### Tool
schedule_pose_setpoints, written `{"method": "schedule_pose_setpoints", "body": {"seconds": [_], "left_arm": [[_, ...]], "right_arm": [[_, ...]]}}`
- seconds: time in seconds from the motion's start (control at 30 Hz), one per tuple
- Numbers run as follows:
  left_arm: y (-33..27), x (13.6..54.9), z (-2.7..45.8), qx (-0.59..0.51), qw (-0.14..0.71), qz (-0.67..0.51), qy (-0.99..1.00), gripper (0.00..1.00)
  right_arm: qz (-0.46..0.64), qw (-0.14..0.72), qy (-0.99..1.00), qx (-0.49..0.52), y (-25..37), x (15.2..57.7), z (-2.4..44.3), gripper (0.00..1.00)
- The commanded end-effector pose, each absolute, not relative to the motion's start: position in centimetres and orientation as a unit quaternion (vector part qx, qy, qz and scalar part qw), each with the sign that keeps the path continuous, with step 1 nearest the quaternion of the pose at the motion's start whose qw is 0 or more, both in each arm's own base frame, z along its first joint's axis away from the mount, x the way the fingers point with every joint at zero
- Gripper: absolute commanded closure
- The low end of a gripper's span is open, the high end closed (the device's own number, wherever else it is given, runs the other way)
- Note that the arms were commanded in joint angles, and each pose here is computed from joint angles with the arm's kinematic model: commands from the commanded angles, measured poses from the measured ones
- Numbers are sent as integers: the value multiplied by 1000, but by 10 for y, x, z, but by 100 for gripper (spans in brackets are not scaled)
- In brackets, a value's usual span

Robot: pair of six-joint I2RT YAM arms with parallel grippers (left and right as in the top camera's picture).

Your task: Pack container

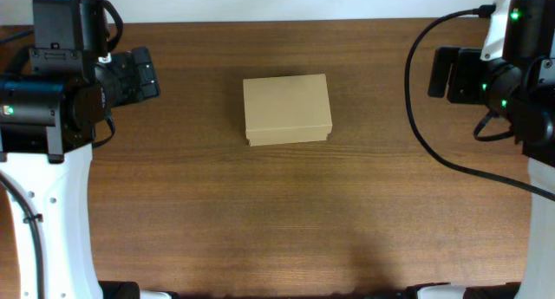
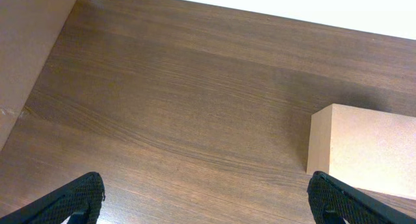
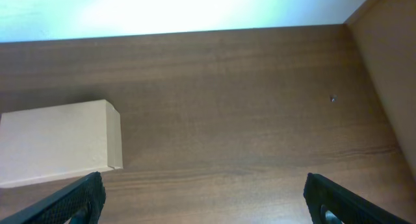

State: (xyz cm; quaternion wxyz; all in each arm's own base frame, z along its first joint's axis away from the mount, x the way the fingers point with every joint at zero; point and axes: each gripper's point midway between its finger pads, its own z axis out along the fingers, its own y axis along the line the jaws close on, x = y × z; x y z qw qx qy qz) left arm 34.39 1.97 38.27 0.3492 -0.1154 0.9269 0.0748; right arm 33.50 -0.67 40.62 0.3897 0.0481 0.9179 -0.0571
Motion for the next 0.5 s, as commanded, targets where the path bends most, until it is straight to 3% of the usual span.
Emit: {"method": "schedule_pose_setpoints", "body": {"seconds": [0.0, 0.27, 0.47], "left_arm": [[22, 341, 385, -116, 352, 79, 925, 0], [22, 341, 385, -116, 352, 79, 925, 0], [22, 341, 385, -116, 352, 79, 925, 0]], "right_arm": [[-61, 405, 910, 55, -10, 330, 415, 1], [-17, 584, 808, 67, -9, 307, 481, 1], [5, 666, 742, 70, -16, 269, 444, 1]]}}
